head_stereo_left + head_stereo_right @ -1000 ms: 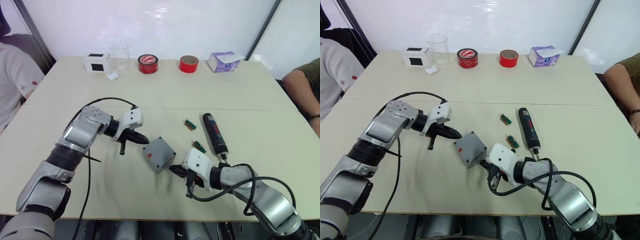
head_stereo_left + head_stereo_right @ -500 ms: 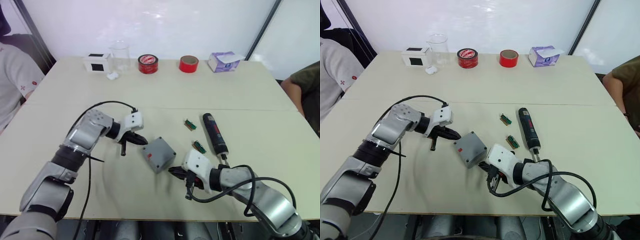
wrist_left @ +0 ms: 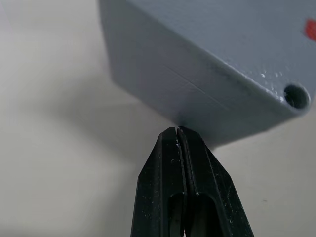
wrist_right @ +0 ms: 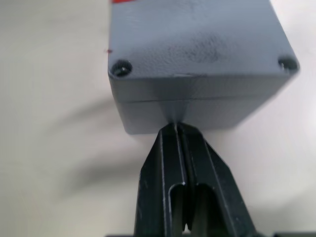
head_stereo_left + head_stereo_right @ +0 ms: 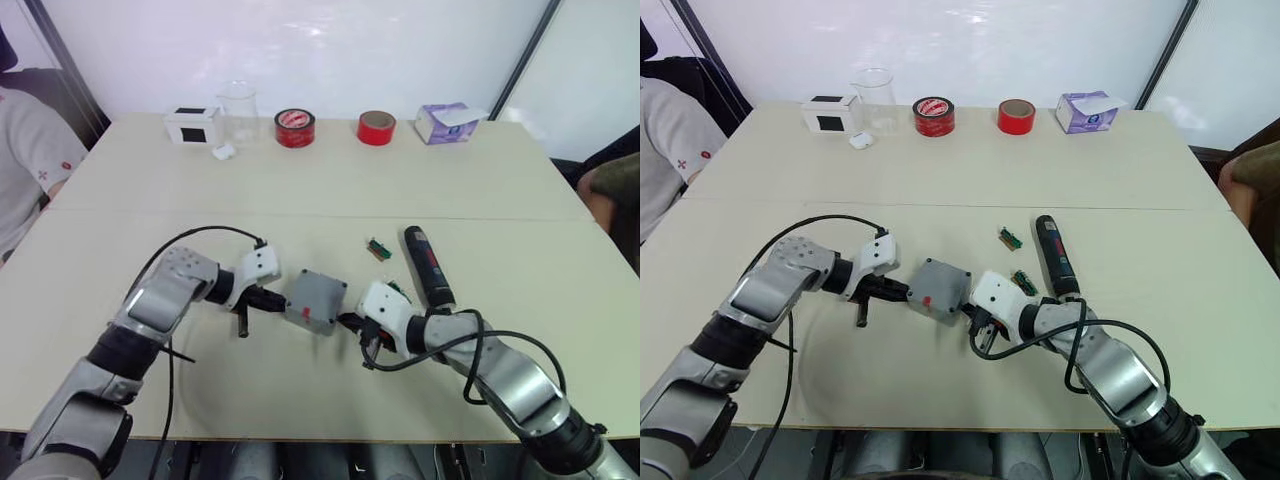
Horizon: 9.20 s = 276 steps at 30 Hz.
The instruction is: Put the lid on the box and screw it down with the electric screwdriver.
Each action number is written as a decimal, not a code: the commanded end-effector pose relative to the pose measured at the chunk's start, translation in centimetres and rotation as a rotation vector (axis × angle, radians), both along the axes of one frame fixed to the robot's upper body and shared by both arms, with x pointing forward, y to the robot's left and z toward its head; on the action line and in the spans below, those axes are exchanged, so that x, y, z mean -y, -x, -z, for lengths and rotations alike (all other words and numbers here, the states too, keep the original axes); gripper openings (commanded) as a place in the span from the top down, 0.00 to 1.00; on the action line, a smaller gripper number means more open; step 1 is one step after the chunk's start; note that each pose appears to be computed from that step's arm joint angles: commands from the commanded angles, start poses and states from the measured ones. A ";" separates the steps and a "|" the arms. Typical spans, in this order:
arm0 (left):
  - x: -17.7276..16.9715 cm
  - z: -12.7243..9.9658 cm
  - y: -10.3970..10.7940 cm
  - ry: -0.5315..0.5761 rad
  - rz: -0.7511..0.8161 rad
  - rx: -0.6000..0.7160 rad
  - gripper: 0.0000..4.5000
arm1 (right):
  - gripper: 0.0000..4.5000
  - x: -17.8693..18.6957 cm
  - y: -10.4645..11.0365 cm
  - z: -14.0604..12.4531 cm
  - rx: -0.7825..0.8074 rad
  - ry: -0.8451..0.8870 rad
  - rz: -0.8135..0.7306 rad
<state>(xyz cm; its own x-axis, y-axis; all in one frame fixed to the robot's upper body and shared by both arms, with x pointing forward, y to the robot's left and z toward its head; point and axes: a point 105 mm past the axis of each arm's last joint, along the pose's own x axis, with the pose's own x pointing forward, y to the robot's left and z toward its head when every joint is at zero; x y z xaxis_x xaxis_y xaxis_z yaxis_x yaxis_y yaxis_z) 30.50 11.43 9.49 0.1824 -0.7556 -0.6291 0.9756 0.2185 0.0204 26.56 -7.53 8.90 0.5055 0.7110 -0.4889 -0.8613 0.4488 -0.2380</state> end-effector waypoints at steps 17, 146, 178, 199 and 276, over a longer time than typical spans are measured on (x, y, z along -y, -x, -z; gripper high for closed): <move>0.4 -1.4 0.5 0.064 -0.019 0.025 1.00 | 1.00 -0.2 -0.8 -1.5 0.075 -0.017 -0.062; -1.5 -8.6 2.6 0.247 -0.092 0.133 1.00 | 0.97 0.6 -3.0 -6.3 0.065 -0.206 0.074; 0.6 -10.4 0.9 0.391 -0.133 0.313 1.00 | 0.13 3.0 -3.6 -9.5 0.018 -0.302 0.157; 4.8 -11.6 3.8 0.452 0.100 0.252 1.00 | 0.00 13.4 -6.7 -7.9 -0.644 0.091 0.607; 2.0 -6.0 1.7 0.229 0.045 0.171 1.00 | 0.60 -1.2 -2.8 -15.6 0.292 -0.786 0.141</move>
<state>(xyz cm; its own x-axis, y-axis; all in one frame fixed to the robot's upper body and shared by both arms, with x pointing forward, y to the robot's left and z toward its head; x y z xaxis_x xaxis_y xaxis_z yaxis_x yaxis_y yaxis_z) 28.91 9.32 15.52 0.2383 -0.8874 -0.3948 0.9708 0.2053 0.1244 30.16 -6.53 23.05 0.6725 0.7060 0.2222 -0.7294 0.6830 0.0374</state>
